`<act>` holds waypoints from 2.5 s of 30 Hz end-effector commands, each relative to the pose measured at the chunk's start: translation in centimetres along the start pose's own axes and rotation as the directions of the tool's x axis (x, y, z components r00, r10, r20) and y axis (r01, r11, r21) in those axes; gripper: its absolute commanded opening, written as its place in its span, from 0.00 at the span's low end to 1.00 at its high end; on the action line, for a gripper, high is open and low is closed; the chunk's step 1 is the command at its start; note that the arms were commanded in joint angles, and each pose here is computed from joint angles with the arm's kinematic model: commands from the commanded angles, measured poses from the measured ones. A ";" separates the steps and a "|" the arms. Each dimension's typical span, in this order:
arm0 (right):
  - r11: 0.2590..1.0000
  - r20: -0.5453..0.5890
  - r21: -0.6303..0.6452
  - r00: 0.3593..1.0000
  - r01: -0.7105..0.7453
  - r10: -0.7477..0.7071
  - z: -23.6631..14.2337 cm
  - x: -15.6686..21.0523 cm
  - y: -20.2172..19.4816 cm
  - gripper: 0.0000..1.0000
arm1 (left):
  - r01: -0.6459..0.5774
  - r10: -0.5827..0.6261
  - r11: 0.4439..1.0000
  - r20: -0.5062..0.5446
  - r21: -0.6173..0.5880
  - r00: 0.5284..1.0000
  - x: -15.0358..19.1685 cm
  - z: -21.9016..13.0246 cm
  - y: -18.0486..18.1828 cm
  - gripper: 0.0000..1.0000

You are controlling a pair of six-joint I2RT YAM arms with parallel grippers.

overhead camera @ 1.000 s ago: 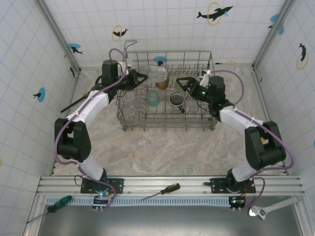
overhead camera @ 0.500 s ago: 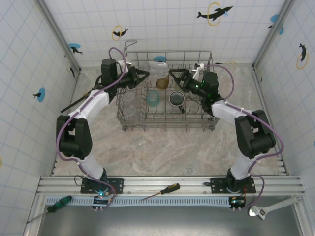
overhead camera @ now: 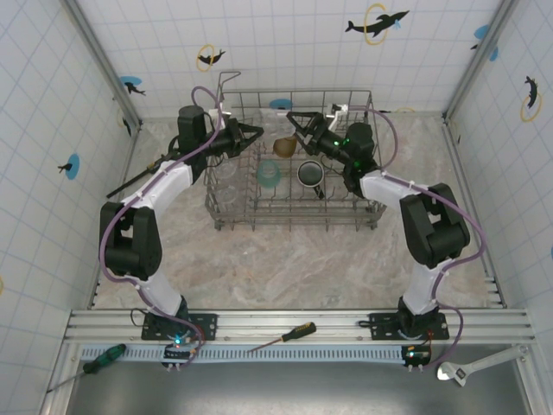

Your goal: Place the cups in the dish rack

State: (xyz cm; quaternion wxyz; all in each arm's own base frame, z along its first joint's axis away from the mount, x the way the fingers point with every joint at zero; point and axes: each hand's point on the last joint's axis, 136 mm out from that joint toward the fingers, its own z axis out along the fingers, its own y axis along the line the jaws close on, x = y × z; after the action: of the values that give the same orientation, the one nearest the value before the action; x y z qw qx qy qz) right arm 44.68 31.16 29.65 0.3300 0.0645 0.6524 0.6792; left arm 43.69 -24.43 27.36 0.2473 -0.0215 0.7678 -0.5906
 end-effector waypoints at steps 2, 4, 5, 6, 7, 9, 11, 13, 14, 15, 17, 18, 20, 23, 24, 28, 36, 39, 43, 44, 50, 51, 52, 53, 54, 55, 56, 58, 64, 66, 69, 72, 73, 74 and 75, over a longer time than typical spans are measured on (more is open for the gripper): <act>0.995 0.002 -0.103 1.000 -0.002 0.002 1.1 -0.5 2.3 1.00 | -0.038 0.038 0.998 0.006 0.059 0.999 -0.5 -0.4 -1.5 0.00; 0.994 -0.004 -0.106 1.000 -0.012 0.012 1.3 -0.4 2.2 1.00 | -0.036 0.036 0.997 0.007 0.062 0.999 -0.6 -0.4 -1.6 0.00; 0.994 -0.005 -0.108 1.000 -0.012 0.012 1.4 -0.4 2.3 1.00 | -0.037 0.037 0.997 0.007 0.064 0.999 -0.6 -0.4 -1.7 0.00; 0.994 -0.003 -0.108 1.000 -0.013 0.013 1.5 -0.4 2.2 0.99 | -0.034 0.033 0.997 0.005 0.065 0.999 -0.6 -0.3 -1.6 0.00; 0.994 -0.002 -0.111 1.000 -0.013 0.013 1.5 -0.5 2.3 0.98 | -0.033 0.033 0.997 0.003 0.066 0.999 -0.6 -0.3 -1.6 0.00; 0.993 -0.004 -0.115 1.000 -0.019 0.018 1.7 -0.5 2.4 0.96 | -0.028 0.028 0.997 0.002 0.065 1.000 -0.5 -0.3 -1.4 0.00; 0.992 -0.010 -0.121 1.000 -0.020 0.019 1.9 -0.4 2.6 0.95 | -0.024 0.024 0.998 0.000 0.064 1.000 -0.4 -0.2 -1.3 0.00; 0.992 -0.017 -0.123 0.999 -0.030 0.028 2.2 -0.4 2.5 0.92 | -0.019 0.019 0.998 -0.003 0.064 1.000 -0.3 -0.2 -1.2 0.00; 0.991 -0.019 -0.127 0.999 -0.033 0.031 2.3 -0.4 2.6 0.91 | -0.017 0.018 0.998 -0.003 0.063 1.000 -0.3 -0.3 -1.1 0.00; 0.990 -0.021 -0.133 0.999 -0.038 0.036 2.4 -0.4 2.6 0.89 | -0.018 0.019 0.998 -0.004 0.065 1.000 -0.2 -0.3 -1.2 0.00; 0.988 -0.025 -0.146 0.999 -0.046 0.043 2.6 -0.3 2.8 0.84 | -0.017 0.018 0.998 -0.004 0.064 1.000 -0.2 -0.3 -1.1 0.00; 0.987 -0.026 -0.155 0.999 -0.050 0.047 2.7 -0.3 3.0 0.83 | -0.018 0.018 0.998 -0.004 0.065 1.000 -0.2 -0.3 -1.1 0.00; 0.984 -0.028 -0.167 0.998 -0.058 0.054 2.8 -0.3 3.2 0.77 | -0.020 0.020 0.997 -0.006 0.068 1.000 -0.2 -0.3 -1.3 0.00; 0.982 -0.030 -0.177 0.998 -0.061 0.056 2.9 -0.2 3.4 0.67 | -0.025 0.025 0.997 -0.008 0.072 1.000 -0.3 -0.3 -1.5 0.00; 0.982 -0.028 -0.177 0.998 -0.061 0.057 2.9 -0.3 3.4 0.64 | -0.025 0.026 0.997 -0.007 0.072 1.000 -0.4 -0.3 -1.5 0.00; 0.982 -0.021 -0.180 0.998 -0.054 0.051 2.9 -0.4 3.6 0.55 | -0.033 0.032 0.997 0.003 0.071 0.999 -0.7 -0.3 -1.8 0.03; 0.992 -0.003 -0.130 1.000 -0.002 0.001 2.9 -0.6 3.6 0.49 | -0.047 0.045 0.997 0.038 0.060 0.998 -1.5 -1.0 -2.2 0.32; 0.994 0.005 -0.104 1.000 0.022 -0.022 2.9 -0.9 3.5 0.49 | -0.067 0.064 0.996 0.051 0.060 0.997 -1.8 -1.5 -2.9 0.36; 0.995 0.012 -0.095 0.999 0.031 -0.030 3.0 -1.1 3.5 0.49 | -0.096 0.094 0.995 0.081 0.026 0.992 -2.3 -2.2 -3.6 0.48; 0.995 0.015 -0.094 0.999 0.036 -0.035 3.1 -1.2 3.6 0.49 | -0.106 0.104 0.994 0.090 0.016 0.991 -2.5 -2.4 -3.8 0.50; 0.994 0.056 -0.068 0.995 0.088 -0.084 3.7 -2.8 4.1 0.48 | -0.137 0.137 0.991 0.103 -0.016 0.985 -2.8 -3.3 -4.4 0.58; 0.993 0.061 -0.057 0.993 0.102 -0.099 3.8 -3.1 4.2 0.48 | -0.139 0.141 0.990 0.106 -0.021 0.984 -2.8 -3.4 -4.4 0.60; 0.992 0.064 -0.048 0.991 0.117 -0.114 4.0 -3.3 4.3 0.48 | -0.143 0.145 0.989 0.110 -0.028 0.983 -2.8 -3.6 -4.5 0.61; 0.990 0.066 -0.040 0.989 0.135 -0.132 4.2 -3.4 4.5 0.48 | -0.147 0.151 0.988 0.114 -0.038 0.982 -2.9 -3.9 -4.5 0.63; 0.988 0.070 -0.030 0.987 0.148 -0.146 4.2 -3.6 4.6 0.48 | -0.152 0.157 0.987 0.118 -0.048 0.981 -2.9 -4.1 -4.5 0.64; 0.987 0.073 -0.022 0.985 0.158 -0.156 4.3 -3.8 4.6 0.48 | -0.159 0.164 0.986 0.119 -0.055 0.979 -2.9 -4.3 -4.6 0.64; 0.986 0.079 -0.017 0.983 0.166 -0.164 4.3 -3.9 4.7 0.48 | -0.163 0.170 0.984 0.123 -0.065 0.978 -3.0 -4.6 -4.6 0.65; 0.985 0.089 -0.015 0.982 0.170 -0.168 4.3 -4.0 4.7 0.48 | -0.170 0.180 0.982 0.129 -0.082 0.975 -3.2 -5.1 -4.6 0.67; 0.984 0.096 -0.008 0.979 0.181 -0.179 4.8 -3.9 4.6 0.48 | -0.176 0.195 0.977 0.160 -0.122 0.968 -4.0 -6.9 -4.4 0.70; 0.982 0.090 0.005 0.978 0.186 -0.186 5.1 -3.8 4.4 0.48 | -0.186 0.209 0.973 0.178 -0.138 0.962 -4.3 -7.6 -4.6 0.72; 0.978 0.081 0.014 0.975 0.208 -0.208 5.7 -3.4 4.6 0.47 | -0.196 0.228 0.966 0.199 -0.172 0.953 -4.7 -8.9 -4.6 0.76; 0.969 0.057 0.047 0.968 0.242 -0.245 6.5 -2.8 4.3 0.47 | -0.193 0.241 0.956 0.217 -0.221 0.946 -5.3 -10.2 -4.2 0.78; 0.965 0.045 0.055 0.965 0.256 -0.259 6.8 -2.5 4.3 0.47 | -0.180 0.238 0.952 0.229 -0.247 0.944 -5.6 -10.7 -3.8 0.80; 0.960 0.058 0.077 0.960 0.268 -0.273 7.0 -2.7 4.1 0.47 | -0.162 0.232 0.948 0.243 -0.275 0.942 -5.9 -11.3 -3.2 0.81; 0.957 0.055 0.089 0.958 0.277 -0.283 7.2 -2.6 3.8 0.47 | -0.149 0.227 0.944 0.254 -0.293 0.940 -6.1 -11.8 -2.8 0.82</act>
State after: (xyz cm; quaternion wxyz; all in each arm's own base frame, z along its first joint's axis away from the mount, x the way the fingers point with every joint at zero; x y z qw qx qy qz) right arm 48.60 35.43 33.29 0.4038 0.0280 0.6783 0.6133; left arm 43.77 -14.64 33.06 0.3801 -0.0561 0.7902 -0.4774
